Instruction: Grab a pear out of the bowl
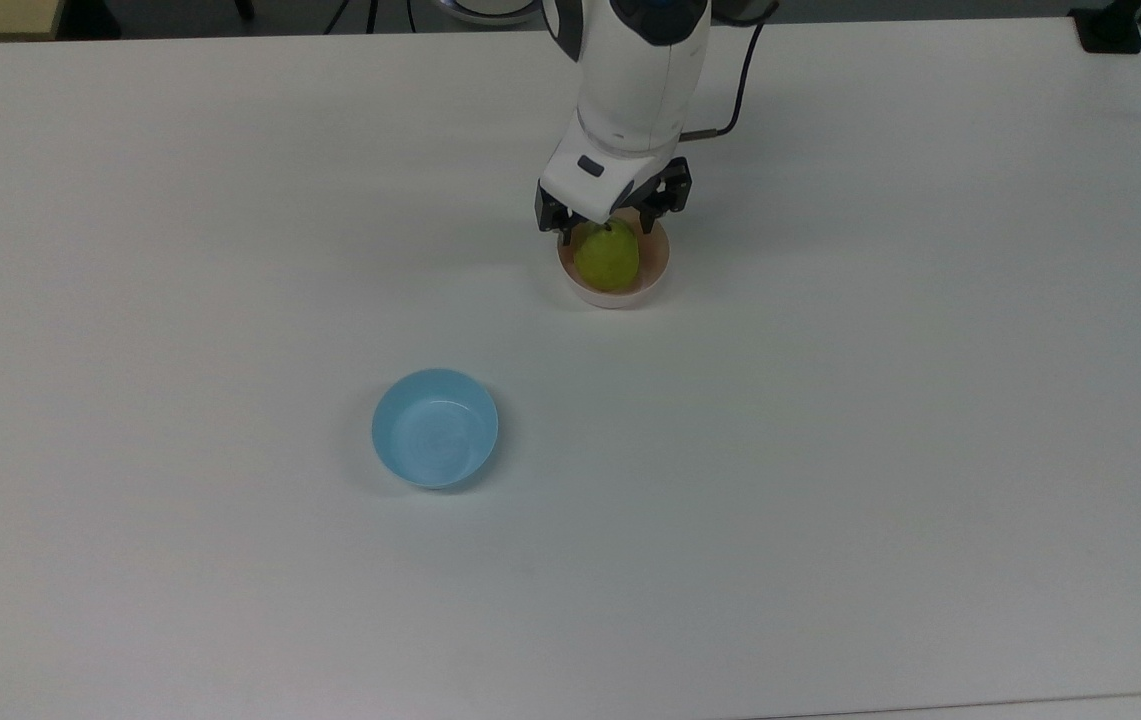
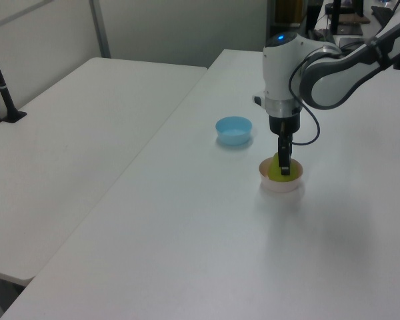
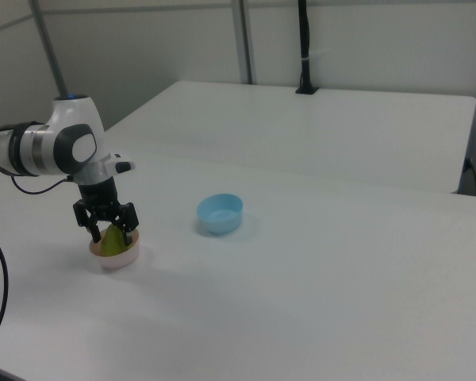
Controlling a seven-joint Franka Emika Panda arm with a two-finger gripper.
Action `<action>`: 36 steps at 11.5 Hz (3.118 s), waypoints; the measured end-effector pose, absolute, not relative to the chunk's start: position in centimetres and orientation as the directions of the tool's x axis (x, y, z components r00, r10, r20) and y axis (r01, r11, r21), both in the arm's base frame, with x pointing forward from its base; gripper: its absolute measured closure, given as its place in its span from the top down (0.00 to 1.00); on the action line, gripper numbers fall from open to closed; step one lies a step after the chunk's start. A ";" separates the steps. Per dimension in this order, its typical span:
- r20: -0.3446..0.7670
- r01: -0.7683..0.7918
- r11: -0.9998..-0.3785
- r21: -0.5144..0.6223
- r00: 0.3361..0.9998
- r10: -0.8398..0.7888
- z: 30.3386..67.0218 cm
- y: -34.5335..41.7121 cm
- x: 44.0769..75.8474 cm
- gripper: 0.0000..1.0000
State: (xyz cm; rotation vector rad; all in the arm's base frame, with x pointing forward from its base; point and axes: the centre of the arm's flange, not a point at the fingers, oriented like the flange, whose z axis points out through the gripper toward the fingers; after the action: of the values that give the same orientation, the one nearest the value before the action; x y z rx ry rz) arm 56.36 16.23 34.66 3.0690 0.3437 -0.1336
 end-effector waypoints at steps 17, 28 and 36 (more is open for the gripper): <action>-0.061 0.220 -0.975 0.033 0.974 0.218 46.5 16.2 56.2 0.64; -0.059 0.108 -0.993 0.047 0.993 0.106 44.2 -6.6 59.5 0.64; -0.156 0.128 -0.987 0.101 0.981 0.111 34.0 -9.0 60.4 0.68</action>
State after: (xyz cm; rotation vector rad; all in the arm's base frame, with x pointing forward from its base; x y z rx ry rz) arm 60.44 -9.01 33.97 3.0171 0.1824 -0.2284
